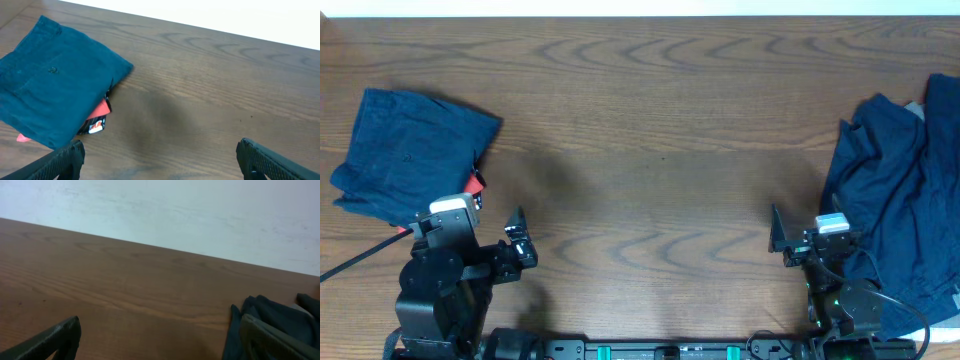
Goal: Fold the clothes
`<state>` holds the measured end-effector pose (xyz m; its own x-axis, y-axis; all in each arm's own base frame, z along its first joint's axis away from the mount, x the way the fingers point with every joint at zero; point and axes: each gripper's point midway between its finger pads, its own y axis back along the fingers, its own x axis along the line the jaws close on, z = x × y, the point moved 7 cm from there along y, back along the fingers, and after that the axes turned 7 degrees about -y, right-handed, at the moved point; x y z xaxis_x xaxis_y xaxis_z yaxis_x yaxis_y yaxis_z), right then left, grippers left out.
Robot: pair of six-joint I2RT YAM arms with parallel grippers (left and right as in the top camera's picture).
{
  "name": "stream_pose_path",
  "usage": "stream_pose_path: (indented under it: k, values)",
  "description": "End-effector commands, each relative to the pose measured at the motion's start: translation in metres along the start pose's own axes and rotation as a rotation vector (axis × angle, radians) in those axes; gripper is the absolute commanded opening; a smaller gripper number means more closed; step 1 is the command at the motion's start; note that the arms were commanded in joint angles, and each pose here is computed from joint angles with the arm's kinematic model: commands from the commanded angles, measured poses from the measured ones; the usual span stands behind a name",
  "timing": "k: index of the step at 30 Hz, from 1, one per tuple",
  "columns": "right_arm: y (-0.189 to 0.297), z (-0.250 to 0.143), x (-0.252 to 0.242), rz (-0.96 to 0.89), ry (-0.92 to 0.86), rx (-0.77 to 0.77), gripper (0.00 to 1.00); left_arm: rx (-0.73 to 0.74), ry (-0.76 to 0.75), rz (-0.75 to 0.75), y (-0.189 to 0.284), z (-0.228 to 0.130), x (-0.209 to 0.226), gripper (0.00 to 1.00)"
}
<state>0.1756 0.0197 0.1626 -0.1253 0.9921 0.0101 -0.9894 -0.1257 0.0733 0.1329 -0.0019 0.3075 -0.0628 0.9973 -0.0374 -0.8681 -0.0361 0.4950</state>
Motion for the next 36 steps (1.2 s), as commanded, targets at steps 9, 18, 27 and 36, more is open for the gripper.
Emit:
stream_pose_path:
  k: [9, 18, 27, 36]
  values:
    - [0.0, 0.0, 0.0, 0.006, 0.014, -0.001, 0.99, -0.009, -0.016, 0.015, 0.001, 0.001, 0.002, 0.98]
    - [0.0, 0.0, 0.0, 0.006, 0.013, -0.001, 0.99, -0.01, -0.015, 0.015, 0.001, 0.0, 0.002, 0.98]
    - [0.0, 0.0, 0.0, 0.006, 0.013, -0.001, 0.99, 0.057, -0.018, 0.098, -0.005, -0.033, 0.015, 0.98]
    - [0.0, 0.0, 0.0, 0.006, 0.013, -0.001, 0.99, -0.049, 0.016, 0.118, -0.051, -0.089, 0.02, 0.98]
